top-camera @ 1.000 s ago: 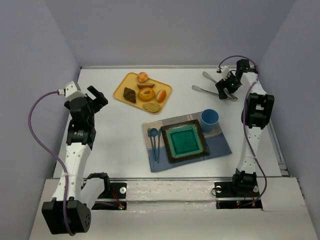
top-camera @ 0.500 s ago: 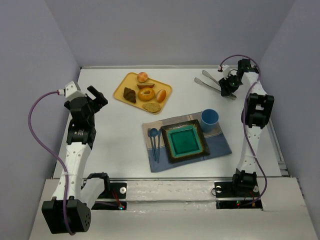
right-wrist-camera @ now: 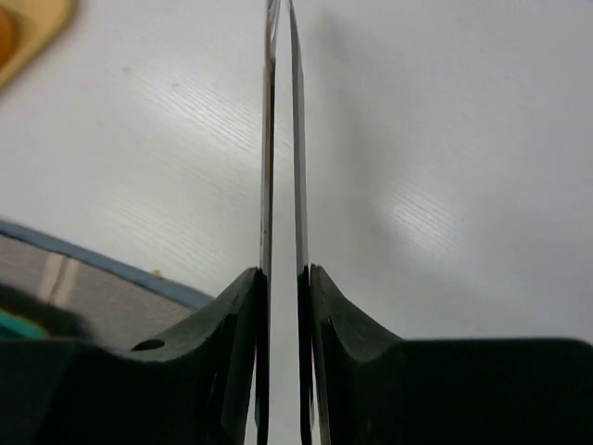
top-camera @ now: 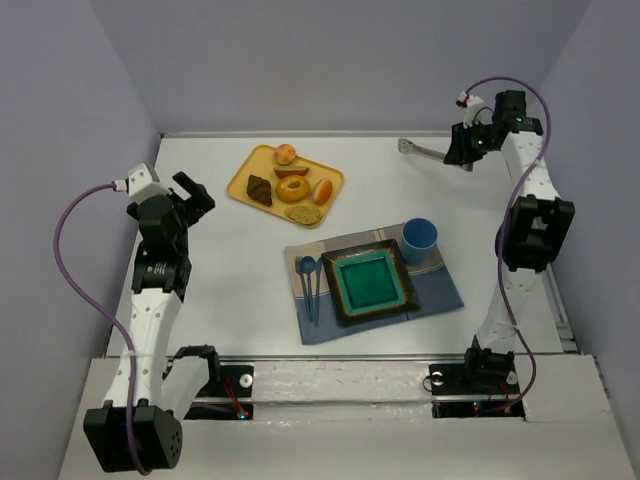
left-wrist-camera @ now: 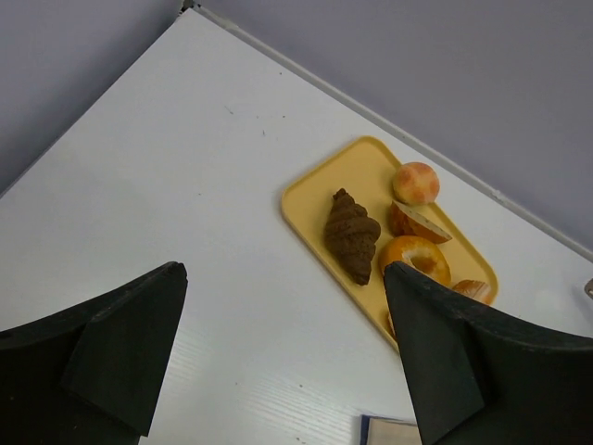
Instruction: Place the bread
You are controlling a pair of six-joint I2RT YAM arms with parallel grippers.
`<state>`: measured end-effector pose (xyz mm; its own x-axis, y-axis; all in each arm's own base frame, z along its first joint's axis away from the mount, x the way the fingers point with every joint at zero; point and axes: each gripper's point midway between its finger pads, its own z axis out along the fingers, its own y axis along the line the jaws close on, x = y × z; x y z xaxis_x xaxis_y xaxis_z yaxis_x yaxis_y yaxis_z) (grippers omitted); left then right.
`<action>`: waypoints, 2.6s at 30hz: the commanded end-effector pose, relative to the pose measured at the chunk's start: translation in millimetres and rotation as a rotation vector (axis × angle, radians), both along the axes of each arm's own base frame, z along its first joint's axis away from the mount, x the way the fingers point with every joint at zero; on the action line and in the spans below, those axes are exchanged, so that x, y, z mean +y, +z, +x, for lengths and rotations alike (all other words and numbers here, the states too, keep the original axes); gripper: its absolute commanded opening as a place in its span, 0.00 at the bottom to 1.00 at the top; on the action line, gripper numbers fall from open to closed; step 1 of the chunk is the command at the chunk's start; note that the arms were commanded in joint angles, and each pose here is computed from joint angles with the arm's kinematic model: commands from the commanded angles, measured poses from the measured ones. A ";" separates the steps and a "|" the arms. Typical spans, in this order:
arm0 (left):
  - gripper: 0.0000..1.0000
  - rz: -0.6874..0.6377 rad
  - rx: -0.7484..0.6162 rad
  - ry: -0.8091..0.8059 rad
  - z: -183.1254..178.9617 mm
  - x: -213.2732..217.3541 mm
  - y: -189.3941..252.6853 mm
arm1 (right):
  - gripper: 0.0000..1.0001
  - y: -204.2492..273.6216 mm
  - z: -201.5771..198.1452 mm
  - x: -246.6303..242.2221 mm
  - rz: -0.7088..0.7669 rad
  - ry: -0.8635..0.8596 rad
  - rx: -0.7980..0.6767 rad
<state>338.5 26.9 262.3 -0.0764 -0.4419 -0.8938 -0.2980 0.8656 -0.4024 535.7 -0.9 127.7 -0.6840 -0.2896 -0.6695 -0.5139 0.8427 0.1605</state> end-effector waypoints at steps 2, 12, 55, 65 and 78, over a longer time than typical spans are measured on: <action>0.99 -0.007 -0.091 -0.010 -2.9 -2.0 32.5 | 0.24 155.9 -20.5 47.0 0.257 -0.018 -0.237; 0.99 -0.017 -0.120 -0.015 -10.4 -3.7 38.0 | 0.25 194.5 -71.2 134.6 0.375 0.011 -0.216; 0.99 -0.040 -0.165 -0.023 -21.6 -6.9 42.6 | 0.54 69.2 -111.8 284.8 0.317 -0.304 0.060; 0.99 -0.037 -0.167 -0.015 -22.6 -5.3 43.2 | 0.53 46.1 -113.0 285.1 0.251 -0.342 0.099; 0.99 -0.039 -0.172 -0.017 -23.3 -5.8 43.8 | 0.35 41.8 -121.4 293.4 0.239 -0.311 0.121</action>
<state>316.7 19.7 295.1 0.0224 -0.4777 -0.8782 -0.2237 0.8538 -0.4701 408.4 282.0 148.8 -0.8208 0.0928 -0.5636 -0.1767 0.8971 0.4051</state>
